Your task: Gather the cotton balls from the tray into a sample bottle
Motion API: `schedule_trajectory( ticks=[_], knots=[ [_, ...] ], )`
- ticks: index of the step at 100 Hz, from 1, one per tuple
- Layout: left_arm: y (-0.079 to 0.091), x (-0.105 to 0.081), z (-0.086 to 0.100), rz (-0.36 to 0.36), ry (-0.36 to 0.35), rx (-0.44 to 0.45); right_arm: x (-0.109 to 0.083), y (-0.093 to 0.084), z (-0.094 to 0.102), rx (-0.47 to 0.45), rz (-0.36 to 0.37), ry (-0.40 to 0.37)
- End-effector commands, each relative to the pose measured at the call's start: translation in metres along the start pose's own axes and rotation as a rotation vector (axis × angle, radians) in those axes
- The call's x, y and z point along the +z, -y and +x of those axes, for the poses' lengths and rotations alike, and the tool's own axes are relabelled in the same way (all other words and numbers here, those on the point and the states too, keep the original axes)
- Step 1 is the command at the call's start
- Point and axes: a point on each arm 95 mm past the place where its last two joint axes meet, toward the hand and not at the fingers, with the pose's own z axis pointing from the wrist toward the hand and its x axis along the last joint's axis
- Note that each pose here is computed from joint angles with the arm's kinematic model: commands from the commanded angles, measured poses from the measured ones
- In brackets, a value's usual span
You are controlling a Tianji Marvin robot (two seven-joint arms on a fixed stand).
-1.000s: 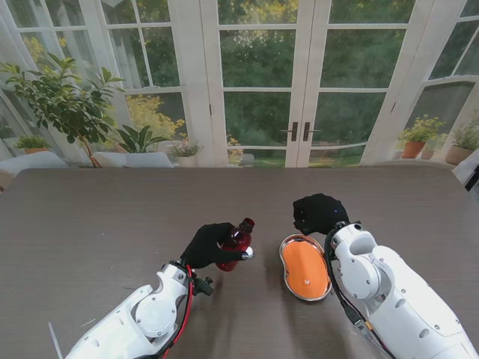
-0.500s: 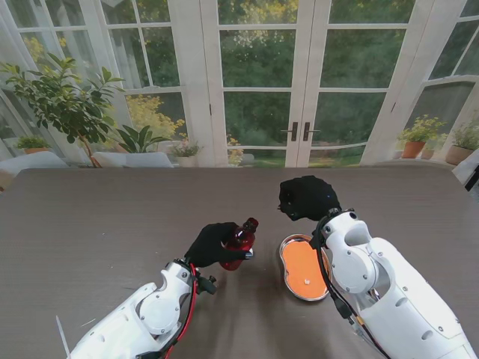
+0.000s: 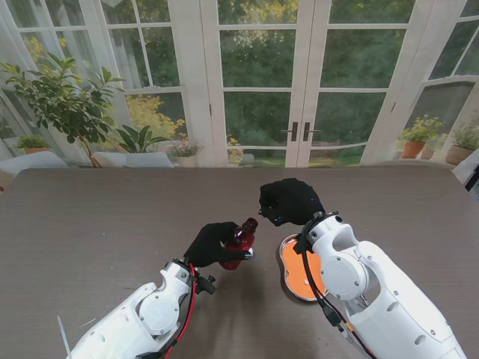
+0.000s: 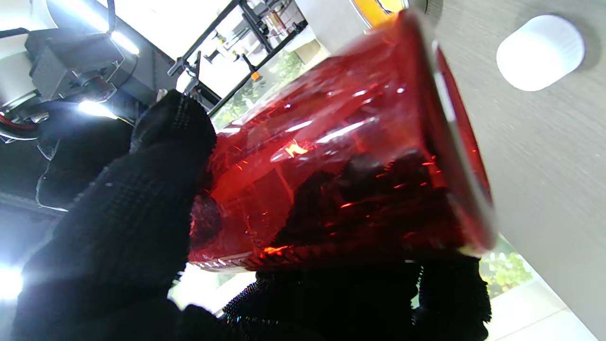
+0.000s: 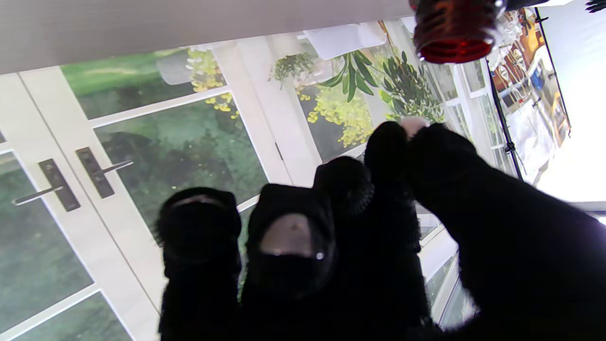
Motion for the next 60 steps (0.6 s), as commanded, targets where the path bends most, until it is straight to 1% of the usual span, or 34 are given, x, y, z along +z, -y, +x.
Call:
schedule_trajectory(
  ticks=[1,31,60],
  knots=[
    [-0.002,0.002,0.002,-0.012,-0.008,-0.005,0.0,0.006,0.007,0.014,0.018,-0.017],
    [-0.002,0.002,0.002,-0.006,-0.015,-0.001,-0.001,0.015,0.011,0.029,0.044,-0.04],
    [-0.001,0.002,0.003,-0.004,-0.018,-0.001,-0.004,0.019,0.012,0.032,0.069,-0.055]
  ],
)
